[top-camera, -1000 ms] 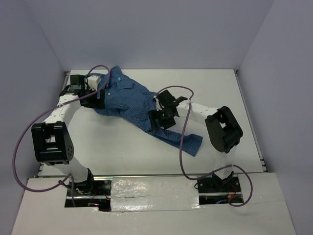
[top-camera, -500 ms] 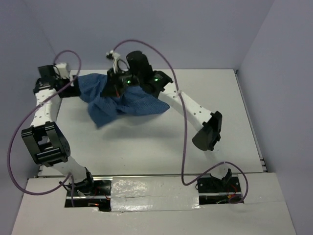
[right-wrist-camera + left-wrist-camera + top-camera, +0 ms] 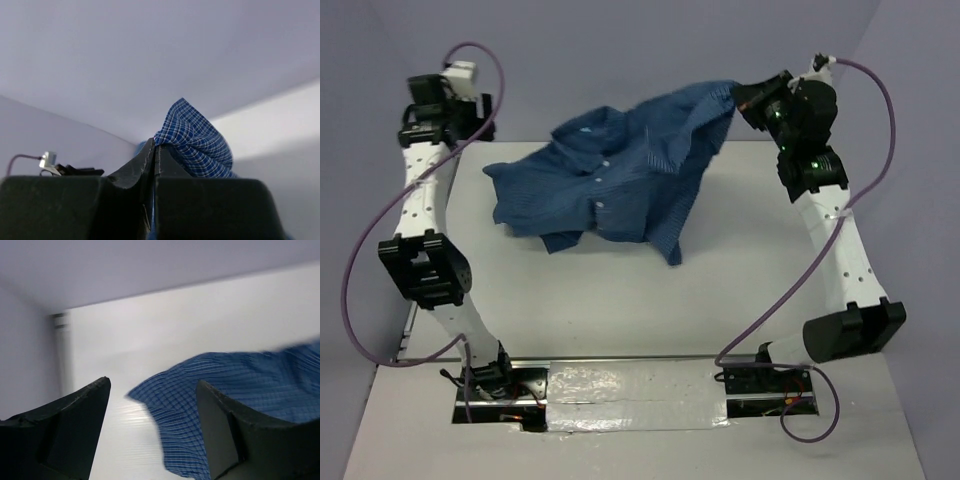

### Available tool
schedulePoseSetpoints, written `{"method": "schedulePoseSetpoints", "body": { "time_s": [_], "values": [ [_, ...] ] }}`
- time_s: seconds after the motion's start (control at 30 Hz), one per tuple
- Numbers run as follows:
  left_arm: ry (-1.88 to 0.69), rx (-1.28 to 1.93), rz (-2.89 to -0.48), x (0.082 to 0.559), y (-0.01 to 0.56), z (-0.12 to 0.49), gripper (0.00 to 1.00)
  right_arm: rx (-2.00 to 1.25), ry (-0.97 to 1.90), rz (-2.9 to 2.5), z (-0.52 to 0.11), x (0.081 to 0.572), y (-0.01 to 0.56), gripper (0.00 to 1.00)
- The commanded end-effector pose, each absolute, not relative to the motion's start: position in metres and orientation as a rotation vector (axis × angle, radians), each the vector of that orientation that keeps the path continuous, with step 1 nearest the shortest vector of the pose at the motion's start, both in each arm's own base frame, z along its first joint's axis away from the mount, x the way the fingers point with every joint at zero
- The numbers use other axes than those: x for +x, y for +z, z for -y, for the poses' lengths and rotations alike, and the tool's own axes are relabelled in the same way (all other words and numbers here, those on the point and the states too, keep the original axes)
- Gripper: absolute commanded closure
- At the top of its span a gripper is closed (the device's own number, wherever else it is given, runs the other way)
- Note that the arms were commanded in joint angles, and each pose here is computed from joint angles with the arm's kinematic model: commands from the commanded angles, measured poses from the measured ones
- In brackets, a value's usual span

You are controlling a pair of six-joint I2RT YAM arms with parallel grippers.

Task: Fold and stack the long sleeve shirts
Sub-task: Flatten the shirt out

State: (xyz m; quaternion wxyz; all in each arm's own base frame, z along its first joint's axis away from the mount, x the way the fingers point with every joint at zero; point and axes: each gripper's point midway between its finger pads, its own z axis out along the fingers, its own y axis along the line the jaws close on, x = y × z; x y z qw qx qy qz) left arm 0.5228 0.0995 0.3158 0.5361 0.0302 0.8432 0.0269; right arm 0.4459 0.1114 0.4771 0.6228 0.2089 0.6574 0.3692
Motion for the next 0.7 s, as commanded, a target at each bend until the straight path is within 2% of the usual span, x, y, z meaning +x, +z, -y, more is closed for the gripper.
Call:
{"method": "schedulePoseSetpoints", "body": {
  "time_s": [0.0,0.07,0.1,0.2,0.3,0.43,0.53,0.57,0.6,0.67],
  "values": [
    [-0.127,0.439,-2.024,0.511,0.307,0.033,0.18,0.625,0.772,-1.602,-0.082,0.431,0.425,1.0],
    [-0.226,0.647,-2.051,0.486,0.281,0.096,0.2,0.701,0.728,-1.639,-0.051,0.429,0.381,1.0],
    [-0.272,0.835,-2.043,0.46,0.264,0.151,0.2,0.737,0.704,-1.68,-0.034,0.427,0.35,1.0],
    [-0.407,1.178,-2.092,0.389,0.211,0.247,0.2,0.739,0.68,-1.733,-0.019,0.428,0.319,1.0],
    [-0.627,1.274,-2.152,0.341,0.171,0.306,0.21,0.712,0.688,-1.8,-0.019,0.435,0.3,1.0],
    [-0.607,1.325,-2.149,0.326,0.143,0.343,0.23,0.68,0.764,-1.815,-0.031,0.446,0.303,1.0],
    [-0.39,1.324,-2.14,0.344,0.117,0.341,0.14,0.696,0.747,-1.794,-0.028,0.441,0.308,1.0],
    [-0.329,1.335,-2.158,0.346,0.104,0.333,0.05,0.69,0.748,-1.785,-0.028,0.439,0.31,1.0],
    [-0.277,1.387,-2.151,0.347,0.096,0.326,0.01,0.678,0.741,-1.781,-0.028,0.434,0.31,1.0],
    [-0.23,1.485,-2.185,0.333,0.068,0.313,0.01,0.663,0.738,-1.776,-0.03,0.43,0.31,1.0]
  ]
}}
